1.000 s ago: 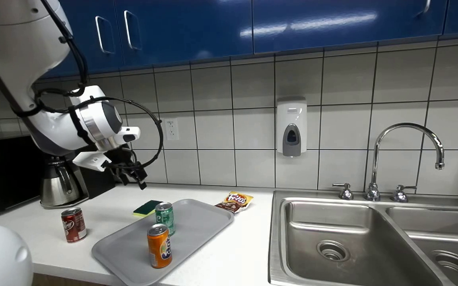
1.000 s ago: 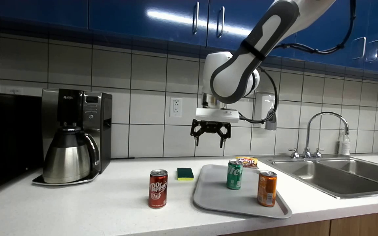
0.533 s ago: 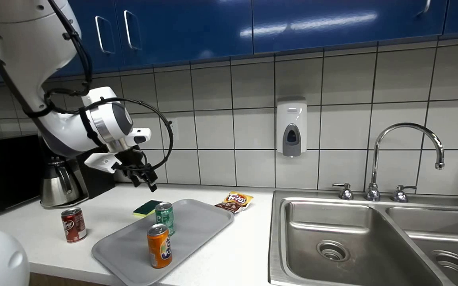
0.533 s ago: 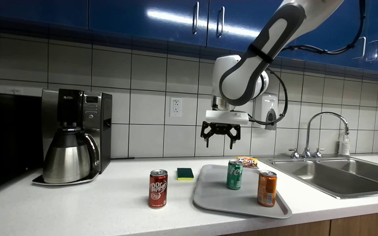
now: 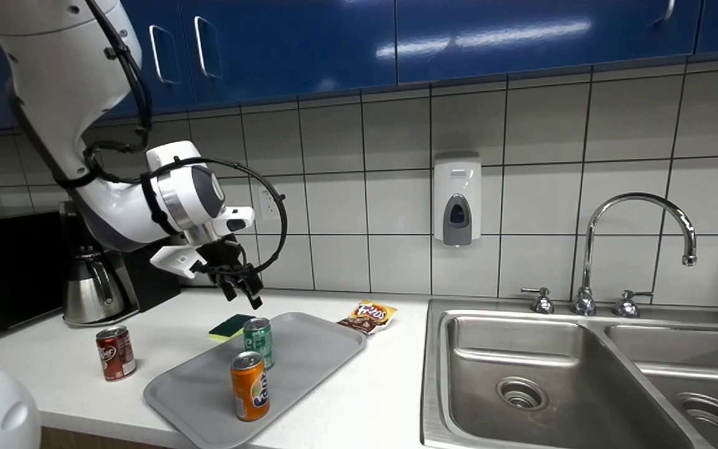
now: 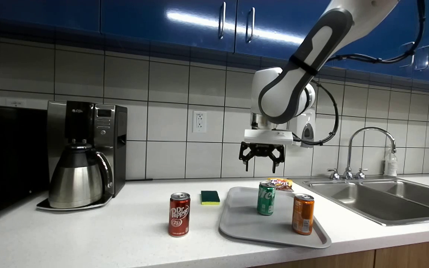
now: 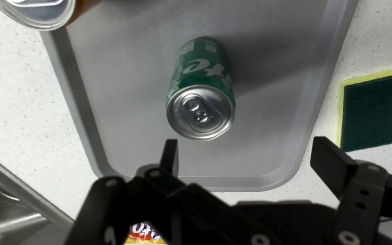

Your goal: Pick up the green sprite can and put it on the counter to the left of the gray tray, pick up the brown dr pepper can and put it on the counter to the right of the gray tray, pick up the orange fanta can and put it on the counter to the right of the gray tray

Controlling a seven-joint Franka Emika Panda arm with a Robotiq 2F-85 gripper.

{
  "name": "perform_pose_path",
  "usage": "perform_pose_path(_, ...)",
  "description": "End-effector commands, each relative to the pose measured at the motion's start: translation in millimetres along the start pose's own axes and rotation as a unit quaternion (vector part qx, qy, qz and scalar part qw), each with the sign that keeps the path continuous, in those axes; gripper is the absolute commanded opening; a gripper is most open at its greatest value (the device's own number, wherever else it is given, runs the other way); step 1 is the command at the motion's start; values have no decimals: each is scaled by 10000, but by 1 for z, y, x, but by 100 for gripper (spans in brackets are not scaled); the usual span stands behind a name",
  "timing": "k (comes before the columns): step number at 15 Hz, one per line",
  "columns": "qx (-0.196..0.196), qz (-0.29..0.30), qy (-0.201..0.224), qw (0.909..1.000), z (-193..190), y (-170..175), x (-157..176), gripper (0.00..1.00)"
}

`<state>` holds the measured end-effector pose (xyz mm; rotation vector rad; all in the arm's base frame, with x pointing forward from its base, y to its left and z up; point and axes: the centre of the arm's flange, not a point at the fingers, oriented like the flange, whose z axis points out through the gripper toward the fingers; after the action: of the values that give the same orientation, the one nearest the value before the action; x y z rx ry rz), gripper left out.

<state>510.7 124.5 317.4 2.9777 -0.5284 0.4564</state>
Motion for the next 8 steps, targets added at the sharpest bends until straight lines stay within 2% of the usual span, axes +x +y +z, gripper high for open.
perform_pose_path(1, -41, -71, 20, 10000, 0, 18, -4, 100)
perform_pose_path(8, -143, 0, -135, 9998, 16, 28, -5, 100)
